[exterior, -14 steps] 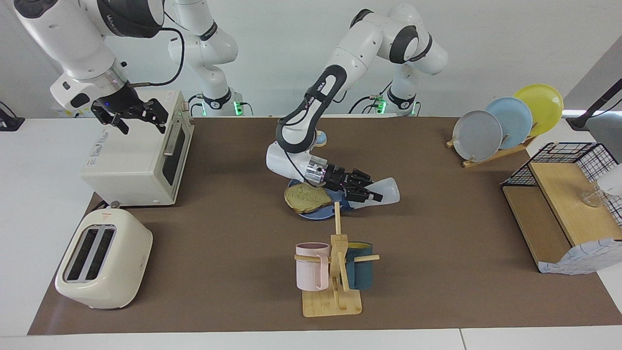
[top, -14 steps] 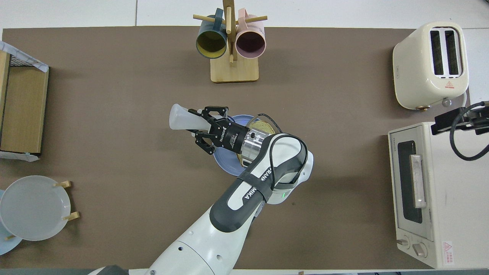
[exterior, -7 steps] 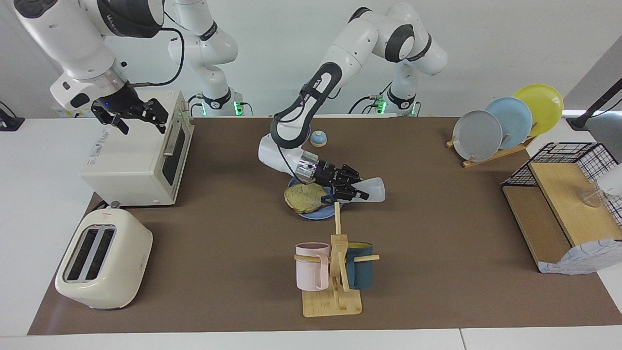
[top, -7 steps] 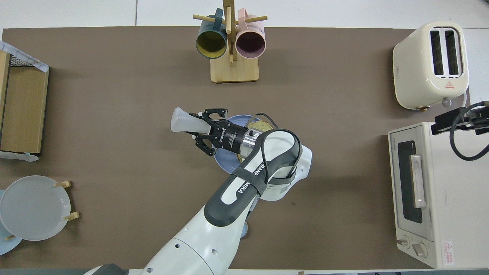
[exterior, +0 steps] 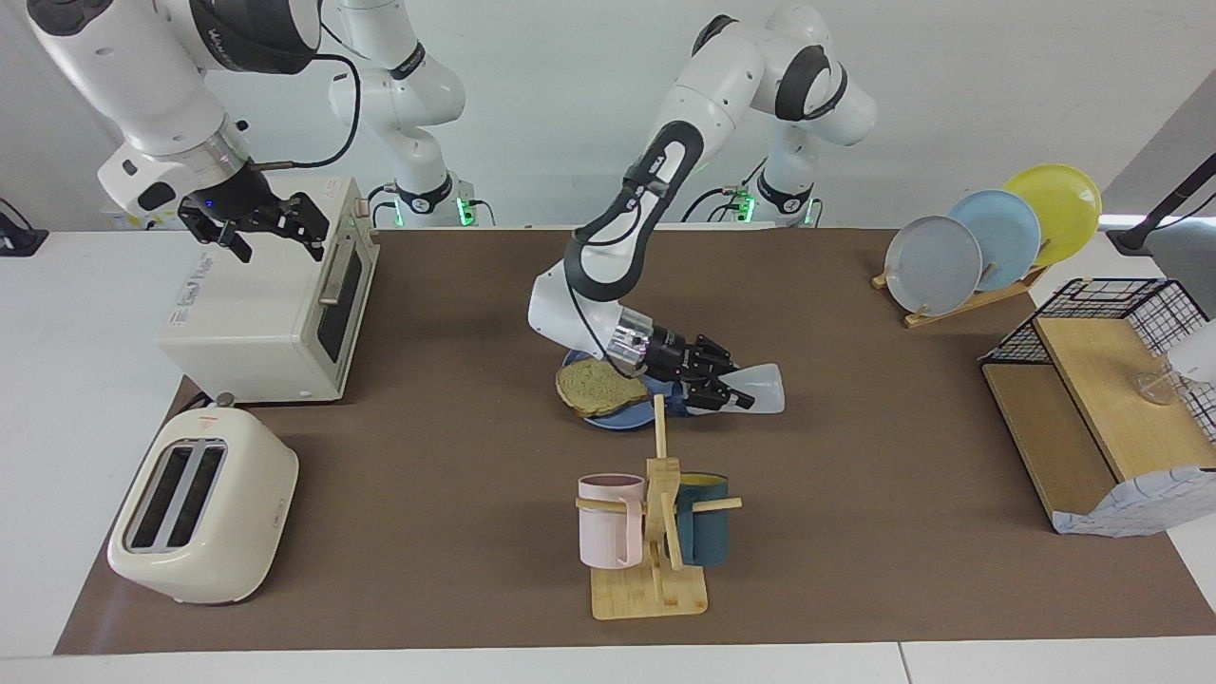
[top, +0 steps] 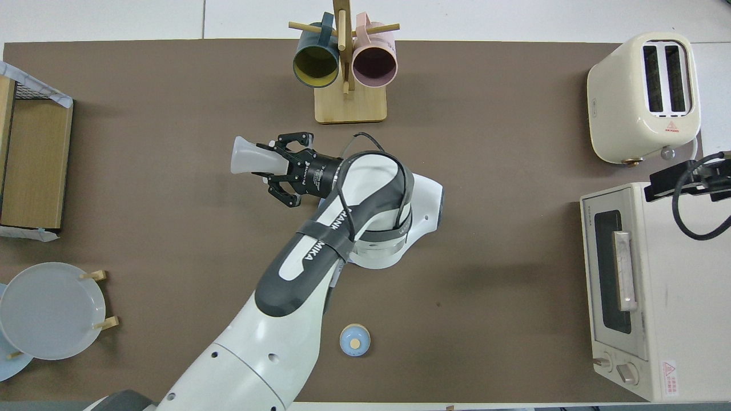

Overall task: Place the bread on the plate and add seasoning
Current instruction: 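Carry the bottle back and set it down with the left gripper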

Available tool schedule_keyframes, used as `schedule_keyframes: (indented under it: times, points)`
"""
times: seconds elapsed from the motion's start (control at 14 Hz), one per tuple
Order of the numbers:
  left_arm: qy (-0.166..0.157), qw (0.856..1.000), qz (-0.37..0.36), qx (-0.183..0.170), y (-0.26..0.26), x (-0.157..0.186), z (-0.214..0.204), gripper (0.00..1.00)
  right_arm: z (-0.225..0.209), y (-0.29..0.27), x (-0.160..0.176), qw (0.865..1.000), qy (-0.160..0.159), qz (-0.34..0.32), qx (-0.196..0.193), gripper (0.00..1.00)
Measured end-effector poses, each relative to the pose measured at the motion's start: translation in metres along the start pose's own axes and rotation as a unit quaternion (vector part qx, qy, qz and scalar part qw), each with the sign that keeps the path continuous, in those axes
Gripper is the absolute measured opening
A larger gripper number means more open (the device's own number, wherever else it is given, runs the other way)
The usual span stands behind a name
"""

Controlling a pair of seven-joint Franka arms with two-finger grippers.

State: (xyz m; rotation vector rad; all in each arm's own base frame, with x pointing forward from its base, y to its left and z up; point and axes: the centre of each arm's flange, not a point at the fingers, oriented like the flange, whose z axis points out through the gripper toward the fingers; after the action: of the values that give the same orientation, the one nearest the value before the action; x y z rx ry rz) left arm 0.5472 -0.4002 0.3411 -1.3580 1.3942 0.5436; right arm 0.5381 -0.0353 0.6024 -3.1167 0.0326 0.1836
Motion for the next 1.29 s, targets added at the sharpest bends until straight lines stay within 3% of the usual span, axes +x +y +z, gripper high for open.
schedule_keyframes:
  times: [0.14,0.29,0.43,0.57,0.72,0.86,1.22,1.29]
  points:
    - [0.035,0.998,-0.040,-0.043,-0.022,-0.048,0.019,0.48,0.000,0.000,0.000,1.000,0.000,0.000,0.000,1.00]
    - [0.083,0.986,-0.110,-0.090,-0.038,-0.077,0.044,0.48,0.000,0.000,0.000,1.000,0.000,0.000,0.000,1.00]
    - [0.155,0.957,-0.199,-0.145,-0.056,-0.102,0.075,0.48,0.000,0.000,0.000,1.000,0.000,0.000,0.000,1.00]
    - [0.233,0.913,-0.270,-0.198,-0.075,-0.140,0.115,0.48,0.000,0.000,0.000,1.000,0.000,0.000,0.000,1.00]
    - [0.294,0.861,-0.334,-0.245,-0.082,-0.173,0.154,0.48,0.000,0.000,0.000,1.000,0.000,0.000,0.000,1.00]
    - [0.343,0.802,-0.404,-0.276,-0.083,-0.181,0.183,0.48,0.000,0.000,0.000,1.000,0.000,0.000,0.000,1.00]
    - [0.427,0.625,-0.586,-0.290,-0.056,-0.140,0.235,0.48,0.000,0.000,0.000,1.000,0.000,0.000,0.000,1.00]
    - [0.436,0.597,-0.608,-0.290,-0.048,-0.132,0.238,0.48,0.000,0.000,0.000,1.000,0.000,0.000,0.000,1.00]
